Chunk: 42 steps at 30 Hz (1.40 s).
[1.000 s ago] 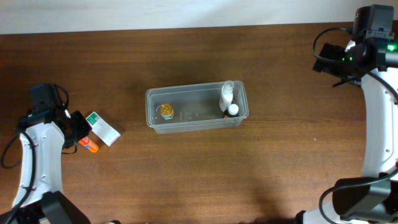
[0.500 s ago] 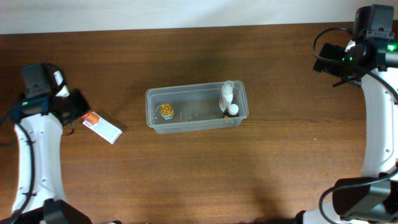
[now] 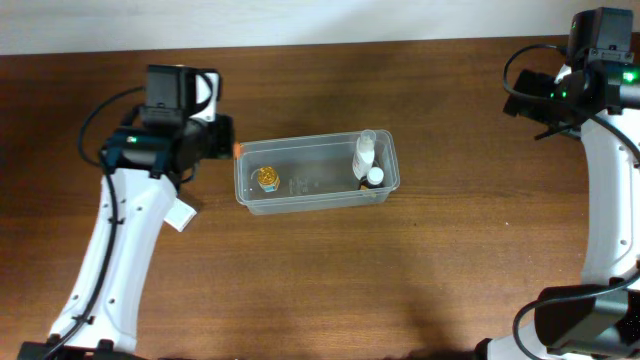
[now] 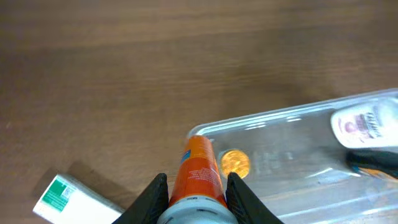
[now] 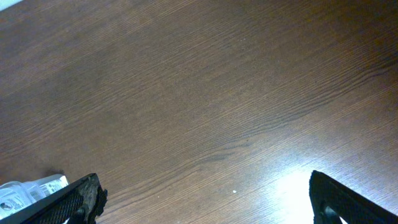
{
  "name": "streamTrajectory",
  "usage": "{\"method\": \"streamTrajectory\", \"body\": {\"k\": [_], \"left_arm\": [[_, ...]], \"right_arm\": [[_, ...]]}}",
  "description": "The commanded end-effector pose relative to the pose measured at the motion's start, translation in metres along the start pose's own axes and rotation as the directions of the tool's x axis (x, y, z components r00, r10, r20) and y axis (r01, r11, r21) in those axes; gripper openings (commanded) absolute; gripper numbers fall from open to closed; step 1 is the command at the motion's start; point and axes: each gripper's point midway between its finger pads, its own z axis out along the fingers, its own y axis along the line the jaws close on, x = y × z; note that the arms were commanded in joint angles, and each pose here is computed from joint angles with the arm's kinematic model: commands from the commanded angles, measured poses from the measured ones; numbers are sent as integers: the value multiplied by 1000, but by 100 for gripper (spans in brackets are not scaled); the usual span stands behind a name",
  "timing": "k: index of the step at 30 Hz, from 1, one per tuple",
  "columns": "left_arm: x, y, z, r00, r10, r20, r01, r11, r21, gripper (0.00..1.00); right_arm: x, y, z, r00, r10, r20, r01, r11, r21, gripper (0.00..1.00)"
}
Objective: Pack container
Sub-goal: 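Carry the orange tube over the container's left end and lower it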
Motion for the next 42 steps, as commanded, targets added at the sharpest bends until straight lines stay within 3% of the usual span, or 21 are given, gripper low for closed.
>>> {"method": "streamTrajectory", "body": {"k": [1,10,15,29,42], "left_arm": [[-19,-18,-16,993,85,77,-86,996,7,27],[-18,-57,-16,983,156,95,-163,985,61,28],[-3,-65,-2,983,180,29,-181,980,76,28],[48,-52,3,963,196,-186,-190,981,47,28],[78,-43,62,944,198,-264,-203,979,6,28]], "right_arm": [[-4,-3,-5,1000,18,18,-18,1000,6,98],[-4,-3,-5,1000,18,18,-18,1000,6,98],[-4,-3,-5,1000,18,18,-18,1000,6,98],[-4,-3,-5,1000,18,18,-18,1000,6,98],[-4,-3,-5,1000,18,18,-18,1000,6,98]]}}
